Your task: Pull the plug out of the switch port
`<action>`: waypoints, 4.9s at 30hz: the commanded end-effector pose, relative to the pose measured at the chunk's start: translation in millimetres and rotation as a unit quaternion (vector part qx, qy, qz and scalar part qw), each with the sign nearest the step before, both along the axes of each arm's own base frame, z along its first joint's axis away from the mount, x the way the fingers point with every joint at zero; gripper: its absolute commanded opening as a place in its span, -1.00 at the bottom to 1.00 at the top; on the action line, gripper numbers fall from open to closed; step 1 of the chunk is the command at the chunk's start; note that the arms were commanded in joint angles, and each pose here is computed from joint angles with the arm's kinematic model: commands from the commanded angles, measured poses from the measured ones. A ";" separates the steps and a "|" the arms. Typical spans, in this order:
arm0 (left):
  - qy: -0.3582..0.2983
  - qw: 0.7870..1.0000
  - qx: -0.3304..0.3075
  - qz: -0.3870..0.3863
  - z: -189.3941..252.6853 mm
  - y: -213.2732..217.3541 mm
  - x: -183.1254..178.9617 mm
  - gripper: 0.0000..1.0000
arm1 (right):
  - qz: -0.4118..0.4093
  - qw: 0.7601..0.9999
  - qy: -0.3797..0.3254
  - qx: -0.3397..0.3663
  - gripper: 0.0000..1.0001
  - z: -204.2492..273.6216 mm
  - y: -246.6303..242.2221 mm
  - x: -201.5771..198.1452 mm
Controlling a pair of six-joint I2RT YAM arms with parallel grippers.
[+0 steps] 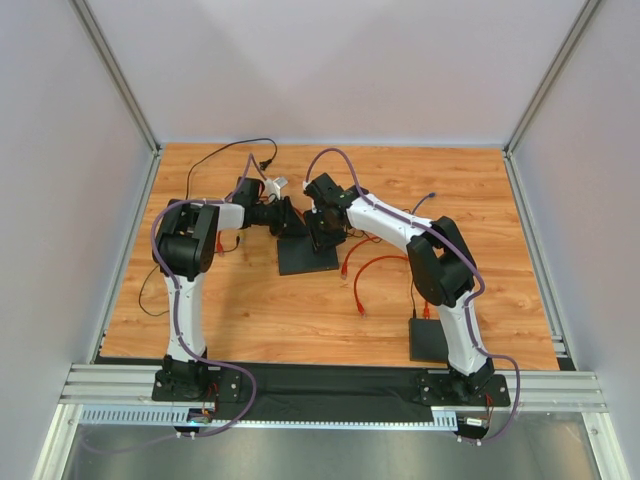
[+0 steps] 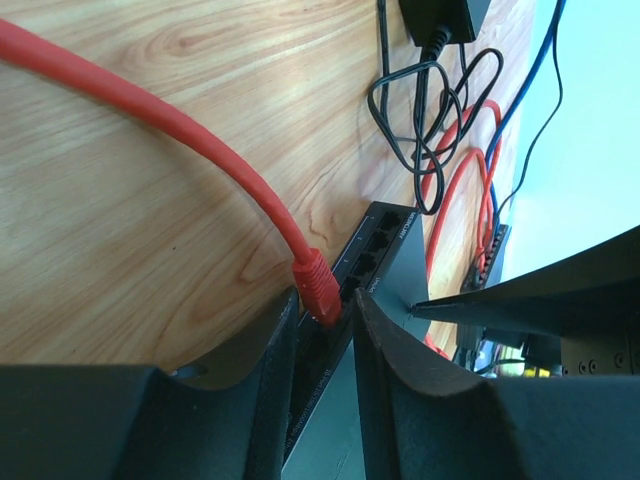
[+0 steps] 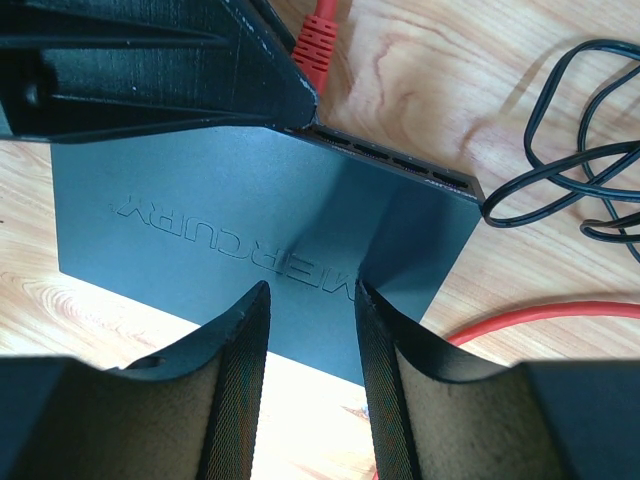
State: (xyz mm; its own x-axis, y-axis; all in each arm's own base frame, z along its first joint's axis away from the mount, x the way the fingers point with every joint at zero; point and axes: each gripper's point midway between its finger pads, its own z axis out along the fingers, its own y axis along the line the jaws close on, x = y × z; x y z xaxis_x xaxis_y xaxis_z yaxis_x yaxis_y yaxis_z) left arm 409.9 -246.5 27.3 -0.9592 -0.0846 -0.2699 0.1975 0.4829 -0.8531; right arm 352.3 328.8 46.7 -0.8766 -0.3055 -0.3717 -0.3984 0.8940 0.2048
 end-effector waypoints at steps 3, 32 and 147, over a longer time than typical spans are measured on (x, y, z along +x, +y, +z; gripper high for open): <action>0.005 1.000 0.009 0.008 -6.9 -0.5 6.7 -0.33 | 0.011 1.000 0.016 -0.019 -0.17 -16.7 -4.4 -9.2; -0.086 0.983 -0.055 0.153 28.1 19.4 38.4 -1.00 | -0.006 0.994 0.043 -0.099 -0.17 -53.1 -15.6 -29.5; -0.103 0.869 0.426 0.228 34.5 178.9 82.7 -0.95 | 0.037 0.995 0.065 -0.061 -0.16 -45.1 5.6 -43.2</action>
